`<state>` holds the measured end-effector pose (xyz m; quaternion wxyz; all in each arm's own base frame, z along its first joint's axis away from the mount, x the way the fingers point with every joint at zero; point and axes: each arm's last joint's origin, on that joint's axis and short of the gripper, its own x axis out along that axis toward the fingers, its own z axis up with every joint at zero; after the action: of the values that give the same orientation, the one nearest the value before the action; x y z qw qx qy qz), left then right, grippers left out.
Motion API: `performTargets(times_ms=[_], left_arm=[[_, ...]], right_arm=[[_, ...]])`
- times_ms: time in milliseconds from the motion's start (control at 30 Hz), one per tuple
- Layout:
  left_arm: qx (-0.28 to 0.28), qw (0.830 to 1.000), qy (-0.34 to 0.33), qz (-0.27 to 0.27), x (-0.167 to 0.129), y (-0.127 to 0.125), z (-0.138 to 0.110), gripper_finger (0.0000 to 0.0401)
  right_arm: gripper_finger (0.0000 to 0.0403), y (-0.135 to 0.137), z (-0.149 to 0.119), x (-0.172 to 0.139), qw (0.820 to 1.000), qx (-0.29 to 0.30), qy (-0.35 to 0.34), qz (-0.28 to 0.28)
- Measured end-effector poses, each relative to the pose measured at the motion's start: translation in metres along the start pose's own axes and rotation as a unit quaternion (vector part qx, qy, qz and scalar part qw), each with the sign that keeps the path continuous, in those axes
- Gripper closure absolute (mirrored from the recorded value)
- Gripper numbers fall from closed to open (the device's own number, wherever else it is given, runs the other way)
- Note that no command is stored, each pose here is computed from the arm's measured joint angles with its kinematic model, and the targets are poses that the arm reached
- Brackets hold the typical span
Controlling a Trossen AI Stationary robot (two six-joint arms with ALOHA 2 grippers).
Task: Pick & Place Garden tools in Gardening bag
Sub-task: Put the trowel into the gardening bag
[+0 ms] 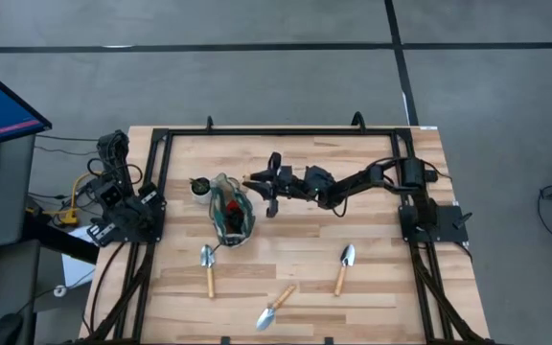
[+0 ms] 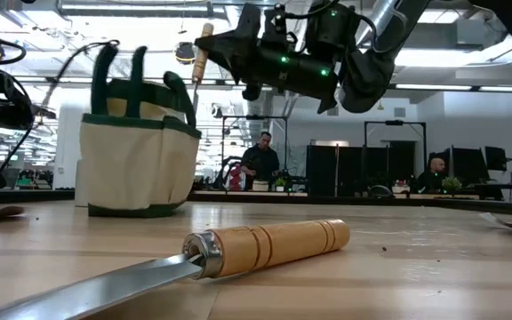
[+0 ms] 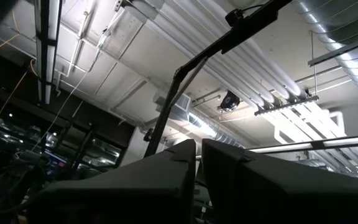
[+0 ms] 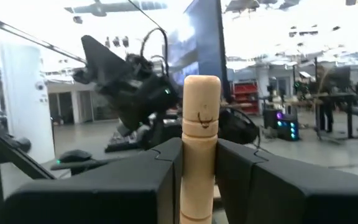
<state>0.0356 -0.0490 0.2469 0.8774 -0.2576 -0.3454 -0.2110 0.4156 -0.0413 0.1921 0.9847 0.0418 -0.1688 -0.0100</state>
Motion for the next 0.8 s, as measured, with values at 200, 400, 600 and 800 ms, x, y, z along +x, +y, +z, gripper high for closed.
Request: performTargets(times_ms=[200, 400, 600, 800], left_arm=[[0.000, 1.000, 0.000, 0.000, 0.000, 0.000, 0.000, 0.0382], [-0.001, 1.000, -0.002, 0.001, 0.000, 0.000, 0.000, 0.0382], [-0.002, 1.000, -0.002, 0.001, 0.000, 0.000, 0.001, 0.0382], [-0.002, 1.000, -0.003, 0.002, 0.000, 0.000, 0.001, 0.0382]], right_arm=[[0.0345, -0.003, 0.003, 0.000, 1.000, 0.003, -0.013, 0.018], [0.0345, -0.005, 0.002, 0.000, 1.000, -0.011, -0.007, 0.024], [0.0345, 0.001, 0.020, -0.001, 0.996, -0.027, -0.050, 0.064], [0.0345, -0.018, 0.024, -0.002, 0.999, -0.043, 0.013, 0.026]])
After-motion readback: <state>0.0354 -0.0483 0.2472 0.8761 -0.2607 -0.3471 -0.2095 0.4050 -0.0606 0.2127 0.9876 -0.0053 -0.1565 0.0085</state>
